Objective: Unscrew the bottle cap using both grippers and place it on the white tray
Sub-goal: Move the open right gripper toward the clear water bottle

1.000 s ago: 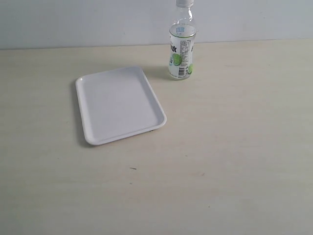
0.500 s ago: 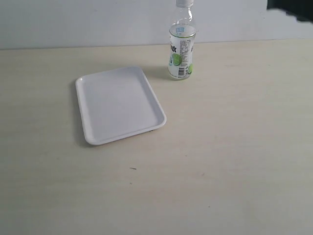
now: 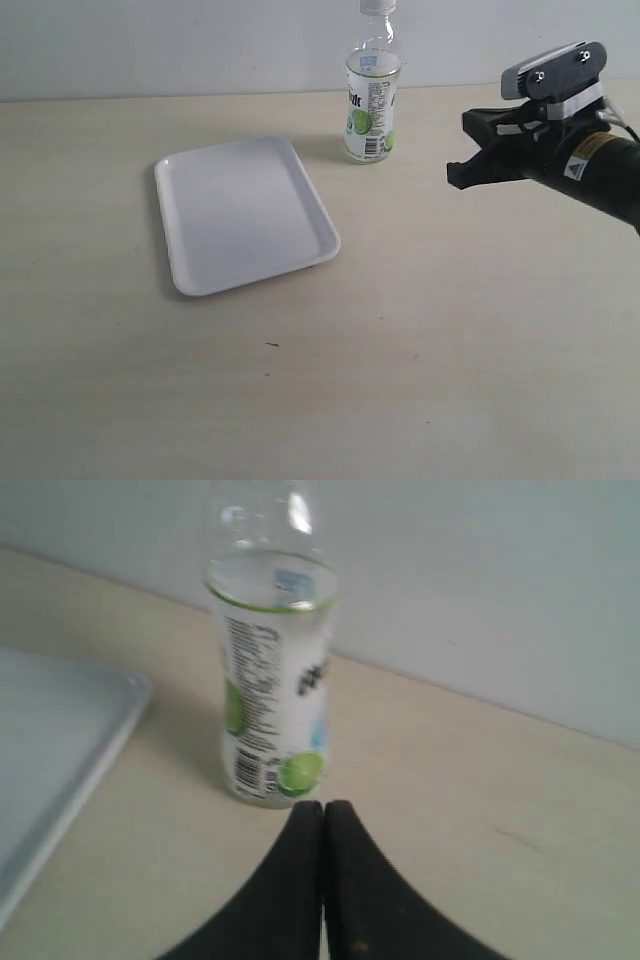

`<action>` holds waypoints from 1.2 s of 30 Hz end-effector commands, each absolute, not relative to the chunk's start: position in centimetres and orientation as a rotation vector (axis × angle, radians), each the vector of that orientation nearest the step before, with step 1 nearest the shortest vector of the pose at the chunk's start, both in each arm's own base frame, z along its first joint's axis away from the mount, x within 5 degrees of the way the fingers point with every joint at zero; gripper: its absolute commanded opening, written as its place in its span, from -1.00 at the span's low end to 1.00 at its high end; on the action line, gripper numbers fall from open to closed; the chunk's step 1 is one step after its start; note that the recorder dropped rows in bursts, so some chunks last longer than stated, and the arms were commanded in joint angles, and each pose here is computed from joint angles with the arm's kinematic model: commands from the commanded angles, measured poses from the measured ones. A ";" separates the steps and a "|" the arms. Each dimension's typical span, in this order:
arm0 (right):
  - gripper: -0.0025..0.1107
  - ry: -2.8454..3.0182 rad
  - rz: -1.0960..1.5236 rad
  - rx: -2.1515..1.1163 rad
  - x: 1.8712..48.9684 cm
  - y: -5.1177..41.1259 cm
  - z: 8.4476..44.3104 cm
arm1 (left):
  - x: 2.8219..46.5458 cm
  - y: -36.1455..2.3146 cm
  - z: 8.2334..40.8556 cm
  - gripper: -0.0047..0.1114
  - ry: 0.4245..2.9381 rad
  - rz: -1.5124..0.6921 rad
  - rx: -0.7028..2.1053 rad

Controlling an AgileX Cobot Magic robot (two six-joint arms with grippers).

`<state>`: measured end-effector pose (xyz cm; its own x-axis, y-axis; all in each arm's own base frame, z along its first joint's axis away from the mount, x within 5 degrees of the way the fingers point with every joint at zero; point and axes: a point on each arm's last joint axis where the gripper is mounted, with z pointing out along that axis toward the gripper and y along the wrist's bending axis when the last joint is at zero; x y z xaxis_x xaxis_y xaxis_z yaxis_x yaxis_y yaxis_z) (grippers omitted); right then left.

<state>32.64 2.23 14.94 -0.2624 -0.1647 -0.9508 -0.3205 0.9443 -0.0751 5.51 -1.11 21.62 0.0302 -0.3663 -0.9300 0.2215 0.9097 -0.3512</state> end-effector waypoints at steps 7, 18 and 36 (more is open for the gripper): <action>-0.63 1.902 0.136 -0.219 33.7 1.5 13.2 | 5.5 -1.1 21.5 -0.92 1.475 -0.457 -0.114; 0.43 1.874 0.179 -0.447 34.5 2.8 11.6 | 5.5 -1.1 21.5 -0.92 1.475 -0.457 -0.114; 0.43 1.862 0.181 -0.468 35.8 2.9 10.3 | 5.5 -1.1 21.5 -0.92 1.475 -0.457 -0.114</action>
<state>35.67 2.75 10.15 -0.2890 -0.2262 -0.9302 -0.3982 0.9121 -0.0981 5.51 -1.11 21.62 0.0302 -0.3663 -0.9300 0.2215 0.9097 -0.3512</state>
